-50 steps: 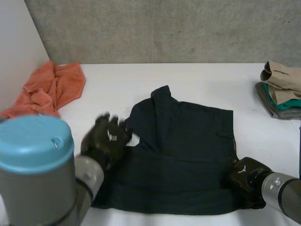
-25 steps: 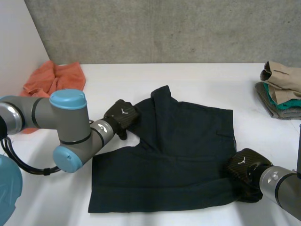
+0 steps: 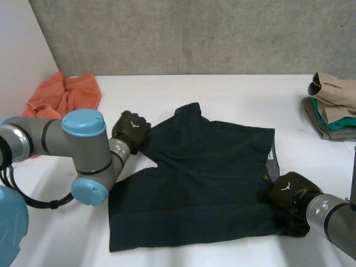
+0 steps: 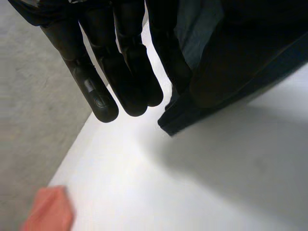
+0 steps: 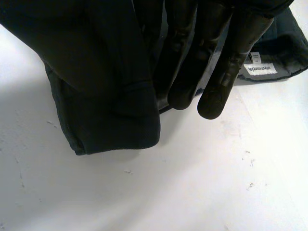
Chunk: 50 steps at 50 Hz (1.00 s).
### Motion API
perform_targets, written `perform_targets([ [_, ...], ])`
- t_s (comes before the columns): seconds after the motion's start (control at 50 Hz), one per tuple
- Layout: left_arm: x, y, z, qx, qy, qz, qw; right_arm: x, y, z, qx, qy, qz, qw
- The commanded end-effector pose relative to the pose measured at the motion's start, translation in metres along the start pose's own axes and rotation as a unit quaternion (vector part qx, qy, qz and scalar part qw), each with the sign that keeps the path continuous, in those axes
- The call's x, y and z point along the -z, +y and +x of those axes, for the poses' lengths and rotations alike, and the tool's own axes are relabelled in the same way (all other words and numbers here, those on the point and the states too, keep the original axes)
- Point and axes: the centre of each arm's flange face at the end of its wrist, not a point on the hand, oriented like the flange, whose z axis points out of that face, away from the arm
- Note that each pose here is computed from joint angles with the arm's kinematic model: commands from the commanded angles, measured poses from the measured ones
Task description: Fold the laundry.
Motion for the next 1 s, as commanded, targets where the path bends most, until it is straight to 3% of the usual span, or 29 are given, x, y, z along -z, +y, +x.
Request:
perform_targets([
  [0.02,0.023,-0.002,0.006,-0.077,-0.010,-0.033,0.996,0.000,-0.001,-0.001,-0.003,-0.001,0.003,1.000],
  [0.26,0.047,-0.014,0.032,-0.096,0.007,-0.070,0.993,0.000,0.000,0.000,-0.005,0.001,0.001,1.000],
  [0.52,0.051,-0.021,0.027,-0.089,0.001,-0.065,0.994,-0.001,-0.001,0.000,-0.017,0.002,0.004,1.000],
  [0.6,0.071,-0.050,0.001,-0.066,-0.030,-0.036,0.997,-0.001,-0.003,0.003,-0.033,0.010,0.010,0.999],
  [0.76,0.139,-0.070,-0.023,0.049,-0.029,-0.027,0.998,-0.002,-0.003,0.002,-0.037,0.009,0.011,0.999],
  [0.86,0.184,-0.050,-0.006,0.100,0.061,-0.106,0.987,-0.002,-0.003,0.003,-0.037,0.012,0.013,0.999],
  [1.0,0.208,-0.036,0.010,0.141,0.136,-0.174,0.965,-0.002,-0.004,0.005,-0.038,0.015,0.013,0.999],
])
